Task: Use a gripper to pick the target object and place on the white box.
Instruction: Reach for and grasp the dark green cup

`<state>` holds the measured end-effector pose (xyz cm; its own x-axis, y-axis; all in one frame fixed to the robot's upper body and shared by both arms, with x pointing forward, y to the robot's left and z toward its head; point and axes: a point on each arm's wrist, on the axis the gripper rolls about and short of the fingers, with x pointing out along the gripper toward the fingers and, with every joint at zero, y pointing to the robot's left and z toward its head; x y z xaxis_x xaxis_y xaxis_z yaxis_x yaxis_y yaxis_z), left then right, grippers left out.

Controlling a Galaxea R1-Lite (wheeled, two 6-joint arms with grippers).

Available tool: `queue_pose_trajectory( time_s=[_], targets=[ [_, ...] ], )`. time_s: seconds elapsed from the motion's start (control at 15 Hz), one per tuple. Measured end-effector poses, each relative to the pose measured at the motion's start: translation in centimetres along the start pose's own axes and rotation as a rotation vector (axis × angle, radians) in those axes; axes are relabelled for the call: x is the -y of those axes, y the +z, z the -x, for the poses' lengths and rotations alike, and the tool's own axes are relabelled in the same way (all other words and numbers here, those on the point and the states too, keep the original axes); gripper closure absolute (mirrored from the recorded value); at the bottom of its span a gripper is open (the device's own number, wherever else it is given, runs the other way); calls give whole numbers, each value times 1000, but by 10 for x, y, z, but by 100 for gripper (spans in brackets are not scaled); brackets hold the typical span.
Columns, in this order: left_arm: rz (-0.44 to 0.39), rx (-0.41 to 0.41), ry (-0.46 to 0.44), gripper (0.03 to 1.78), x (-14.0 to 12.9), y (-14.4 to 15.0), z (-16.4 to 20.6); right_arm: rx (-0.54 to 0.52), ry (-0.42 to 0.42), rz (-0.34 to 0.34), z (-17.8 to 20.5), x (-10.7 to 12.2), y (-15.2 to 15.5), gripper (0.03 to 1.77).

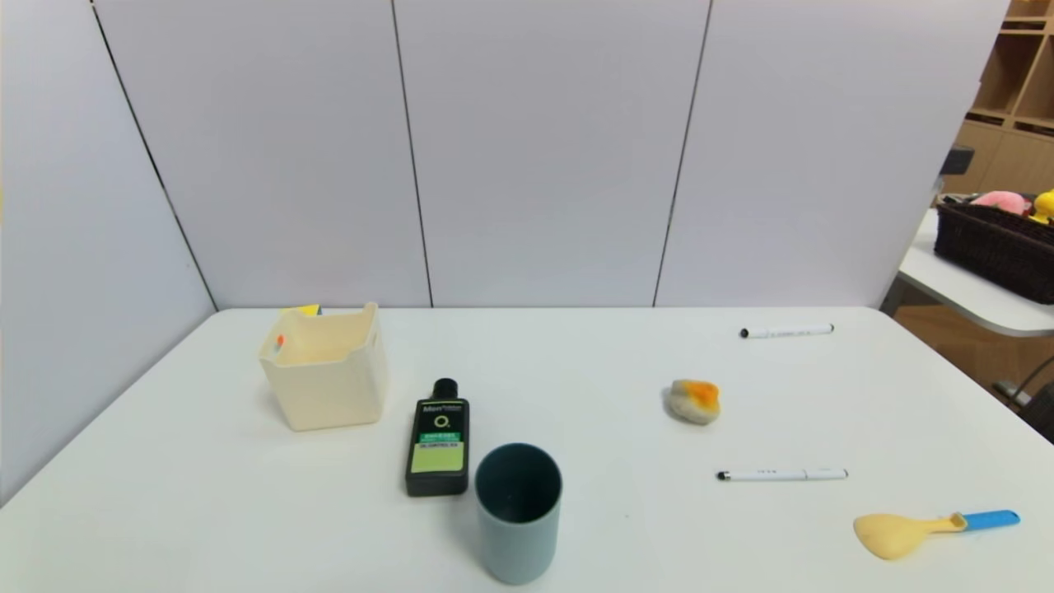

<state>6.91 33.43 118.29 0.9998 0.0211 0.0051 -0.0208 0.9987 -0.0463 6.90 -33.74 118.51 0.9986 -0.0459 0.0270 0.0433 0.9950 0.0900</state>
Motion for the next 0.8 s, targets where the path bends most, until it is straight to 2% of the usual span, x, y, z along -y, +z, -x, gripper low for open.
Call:
queue_pose_trajectory(
  time_s=[0.33, 0.6, 0.8],
  targets=[
    [13, 9, 0, 12, 0, 2, 0, 0, 0, 0, 0, 0, 0, 10],
    [13, 202, -29, 12, 3, 55, 12, 0, 0, 1, 0, 0, 0, 10],
    [-30, 246, -105, 12, 6, 101, 13, 0, 0, 0, 0, 0, 0, 10]
  ],
)
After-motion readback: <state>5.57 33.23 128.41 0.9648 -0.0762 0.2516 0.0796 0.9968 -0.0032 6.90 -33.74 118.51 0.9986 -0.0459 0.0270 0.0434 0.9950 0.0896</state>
